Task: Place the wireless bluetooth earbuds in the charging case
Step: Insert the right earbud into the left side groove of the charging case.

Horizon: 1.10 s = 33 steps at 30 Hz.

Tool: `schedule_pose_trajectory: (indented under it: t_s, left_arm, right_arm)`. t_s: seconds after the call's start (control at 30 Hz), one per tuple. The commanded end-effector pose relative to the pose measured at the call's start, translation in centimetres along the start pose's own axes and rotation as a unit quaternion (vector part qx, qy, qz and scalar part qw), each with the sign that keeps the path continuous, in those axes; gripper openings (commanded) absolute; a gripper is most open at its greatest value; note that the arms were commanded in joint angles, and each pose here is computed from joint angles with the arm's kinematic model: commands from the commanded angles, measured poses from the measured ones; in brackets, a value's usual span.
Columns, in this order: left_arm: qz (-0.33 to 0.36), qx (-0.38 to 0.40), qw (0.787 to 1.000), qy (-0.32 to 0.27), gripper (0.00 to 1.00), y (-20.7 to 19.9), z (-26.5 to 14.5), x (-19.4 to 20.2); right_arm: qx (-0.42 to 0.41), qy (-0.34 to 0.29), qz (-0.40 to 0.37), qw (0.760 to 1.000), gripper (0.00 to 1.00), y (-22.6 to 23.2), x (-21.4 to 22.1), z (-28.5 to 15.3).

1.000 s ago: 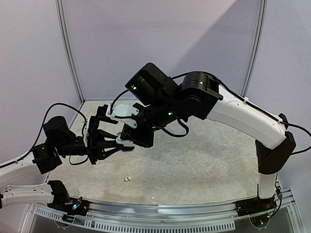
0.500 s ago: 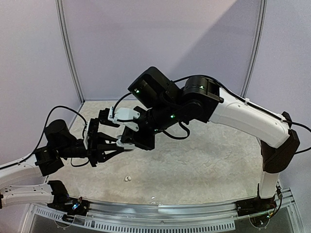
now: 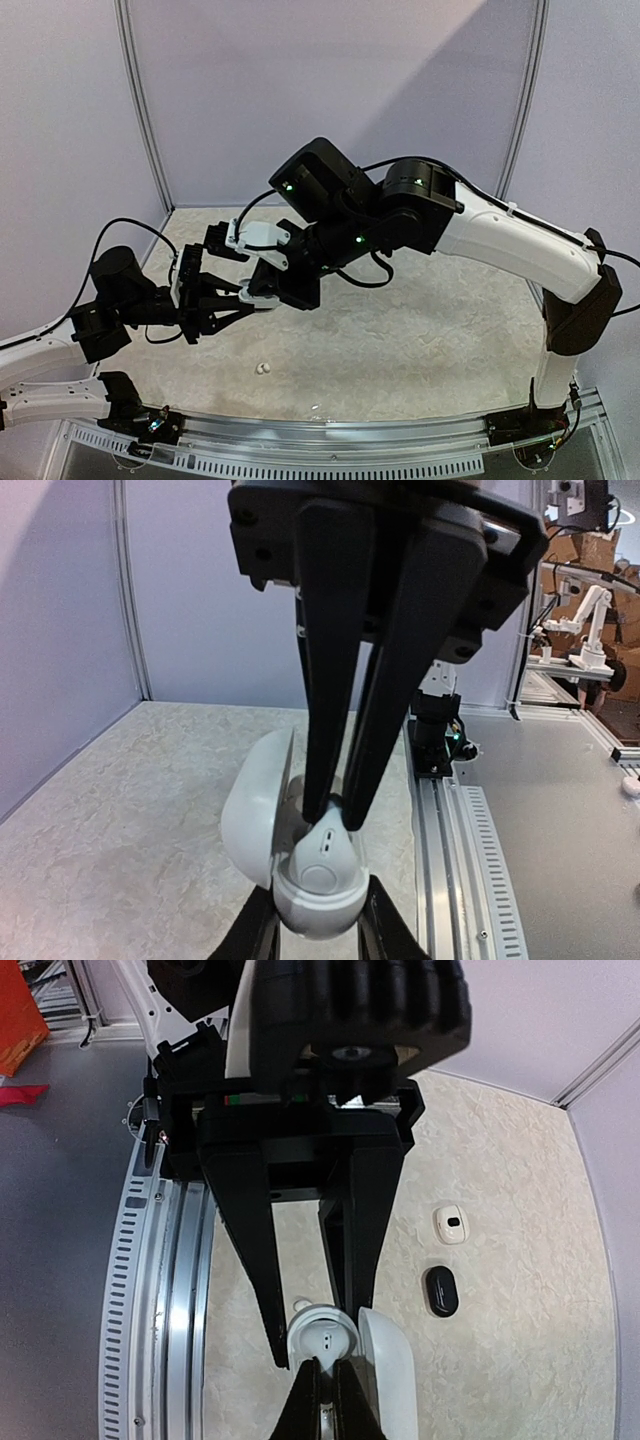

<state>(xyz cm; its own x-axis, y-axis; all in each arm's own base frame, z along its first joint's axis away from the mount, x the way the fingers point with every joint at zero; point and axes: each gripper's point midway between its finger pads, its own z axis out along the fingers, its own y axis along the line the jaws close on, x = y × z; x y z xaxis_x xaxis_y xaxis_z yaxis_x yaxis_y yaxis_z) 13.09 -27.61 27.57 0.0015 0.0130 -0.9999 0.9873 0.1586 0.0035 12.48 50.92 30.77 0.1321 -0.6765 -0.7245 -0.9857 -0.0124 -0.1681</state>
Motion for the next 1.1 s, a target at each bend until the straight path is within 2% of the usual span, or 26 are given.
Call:
schedule_pose_trajectory:
  t_s: [0.0,0.13,0.33,0.47,0.77,1.07]
  left_arm:
    - [0.081,-0.005,0.989,-0.121,0.00,-0.8,-1.3,-7.9]
    - [0.083,-0.007,0.989,-0.126,0.00,-0.8,-1.4,-8.2]
    - [0.085,-0.008,0.988,-0.131,0.00,-0.8,-1.4,-8.6]
    - [0.079,-0.008,0.989,-0.127,0.00,-0.7,-1.4,-8.3]
    - [0.070,-0.005,0.990,-0.119,0.00,-0.8,-1.4,-7.9]
    - [0.045,-0.010,0.993,-0.106,0.00,-0.4,-1.2,-7.1]
  right_arm:
    - [-0.057,0.101,0.006,0.993,0.00,2.9,5.6,3.2]
    - [-0.064,0.118,0.002,0.991,0.00,3.3,6.5,3.8]
    - [-0.061,0.105,0.001,0.993,0.00,3.1,5.9,4.2]
    - [-0.048,0.094,0.003,0.994,0.06,2.6,5.3,4.0]
    - [-0.019,0.064,0.007,0.998,0.06,1.3,3.9,2.7]
    - [-0.003,0.039,0.013,0.999,0.16,0.7,2.5,1.7]
